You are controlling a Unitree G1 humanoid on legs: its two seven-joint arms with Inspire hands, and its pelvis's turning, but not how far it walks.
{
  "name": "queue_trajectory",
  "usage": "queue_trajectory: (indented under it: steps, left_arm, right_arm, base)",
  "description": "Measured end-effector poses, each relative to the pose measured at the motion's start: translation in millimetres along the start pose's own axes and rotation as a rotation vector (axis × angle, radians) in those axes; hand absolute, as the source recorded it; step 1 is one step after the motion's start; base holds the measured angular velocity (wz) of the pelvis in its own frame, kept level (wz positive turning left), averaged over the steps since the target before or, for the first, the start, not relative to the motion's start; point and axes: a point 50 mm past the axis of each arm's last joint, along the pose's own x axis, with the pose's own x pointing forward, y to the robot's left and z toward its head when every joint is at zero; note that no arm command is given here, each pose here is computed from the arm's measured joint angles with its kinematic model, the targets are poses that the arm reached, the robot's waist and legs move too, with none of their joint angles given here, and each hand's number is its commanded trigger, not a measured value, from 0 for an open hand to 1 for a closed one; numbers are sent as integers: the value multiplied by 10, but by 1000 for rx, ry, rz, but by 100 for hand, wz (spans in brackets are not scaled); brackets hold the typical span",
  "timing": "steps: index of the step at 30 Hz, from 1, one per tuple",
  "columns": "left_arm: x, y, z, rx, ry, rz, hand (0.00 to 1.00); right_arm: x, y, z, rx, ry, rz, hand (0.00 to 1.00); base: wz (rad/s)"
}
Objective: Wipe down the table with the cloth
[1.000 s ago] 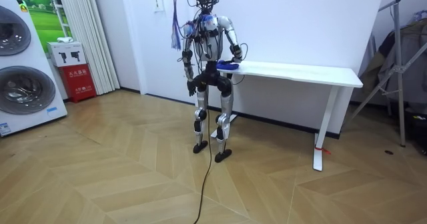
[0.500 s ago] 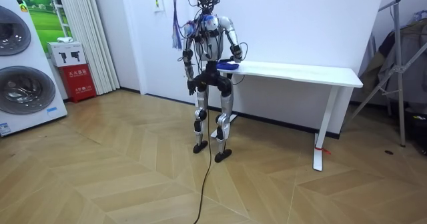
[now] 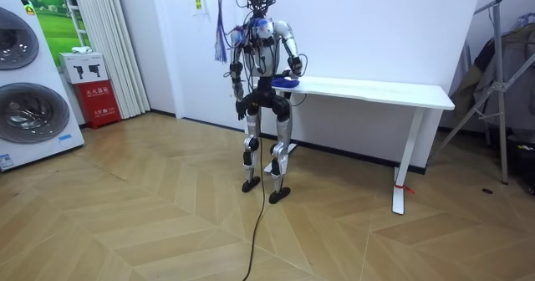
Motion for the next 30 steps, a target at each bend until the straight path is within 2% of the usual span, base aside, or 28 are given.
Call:
queue_trajectory:
  steps: [5, 12, 21, 22, 23, 24, 30]
  left_arm:
    - [12, -1, 40, 1, -10, -5, 0]
    - [23, -10, 71, 4, -22, -13, 0]
    - [19, 1, 58, -1, -20, 0, 0]
    - [19, 1, 61, 0, -22, 1, 0]
    - [19, 1, 62, 0, -23, 1, 0]
    - [19, 3, 64, 0, -24, 3, 0]
    - [20, 20, 73, 0, -32, 21, 0]
  right_arm:
    - [-32, 39, 10, 33, 9, 27, 0]
    - [-114, 208, 4, 60, 28, 147, 0]
    - [-140, 221, 7, 70, 33, 154, 0]
    - [-139, 221, 6, 70, 34, 155, 9]
    - [-139, 221, 5, 70, 34, 156, 68]
    - [-136, 221, 3, 69, 34, 159, 100]
    - [-61, 161, -11, 81, 36, 112, 100]
  base:
    - [0]
    - [0]
    - [0]
    - [0]
    - [0]
    - [0]
    - [0]
